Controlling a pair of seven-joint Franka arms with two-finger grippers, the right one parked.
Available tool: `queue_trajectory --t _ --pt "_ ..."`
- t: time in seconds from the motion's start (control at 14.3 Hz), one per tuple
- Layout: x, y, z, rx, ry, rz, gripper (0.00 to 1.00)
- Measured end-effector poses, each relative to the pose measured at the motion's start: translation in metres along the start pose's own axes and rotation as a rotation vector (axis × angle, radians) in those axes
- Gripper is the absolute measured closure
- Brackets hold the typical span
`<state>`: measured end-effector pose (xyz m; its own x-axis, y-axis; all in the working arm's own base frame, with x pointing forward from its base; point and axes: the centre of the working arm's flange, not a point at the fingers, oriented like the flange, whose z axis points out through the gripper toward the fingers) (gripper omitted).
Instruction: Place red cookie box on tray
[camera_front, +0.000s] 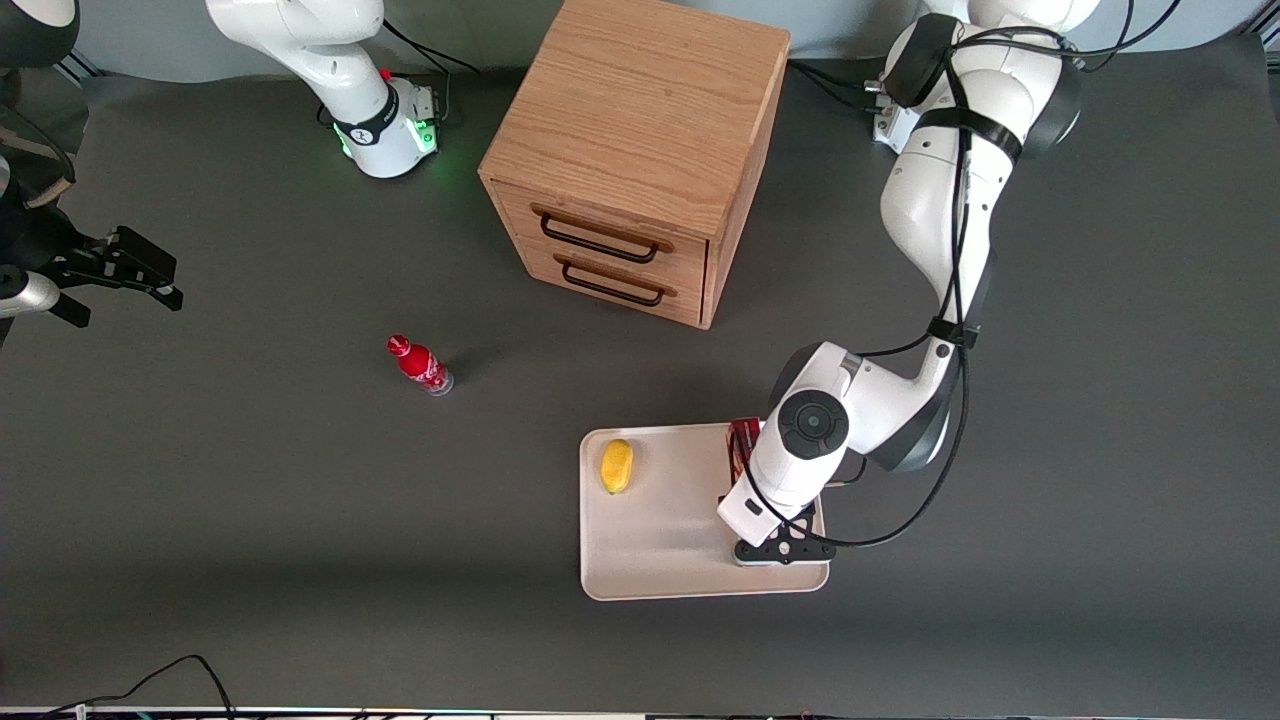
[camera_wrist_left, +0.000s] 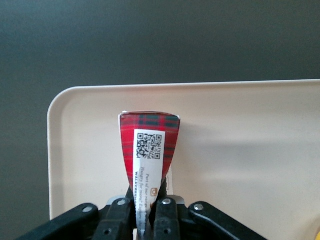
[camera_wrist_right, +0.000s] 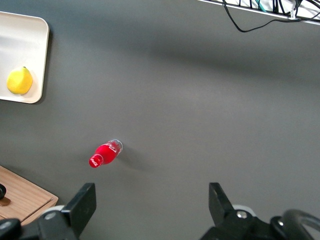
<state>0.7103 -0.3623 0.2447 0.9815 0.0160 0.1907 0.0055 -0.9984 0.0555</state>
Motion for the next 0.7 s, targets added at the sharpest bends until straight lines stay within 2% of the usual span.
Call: queue_trajectory --t 0.21,0.28,0.49,0.7 --pt "-0.001 0.002 0.0 0.005 0.008 0.009 0.81" --pt "-0.001 0.002 0.0 0.005 0.009 0.01 0.74" --pt "0.003 -0.002 -0.008 0.015 0.011 0.006 0.43" --pt "0.007 -0.017 -0.042 0.083 -0.054 -0.008 0.12"
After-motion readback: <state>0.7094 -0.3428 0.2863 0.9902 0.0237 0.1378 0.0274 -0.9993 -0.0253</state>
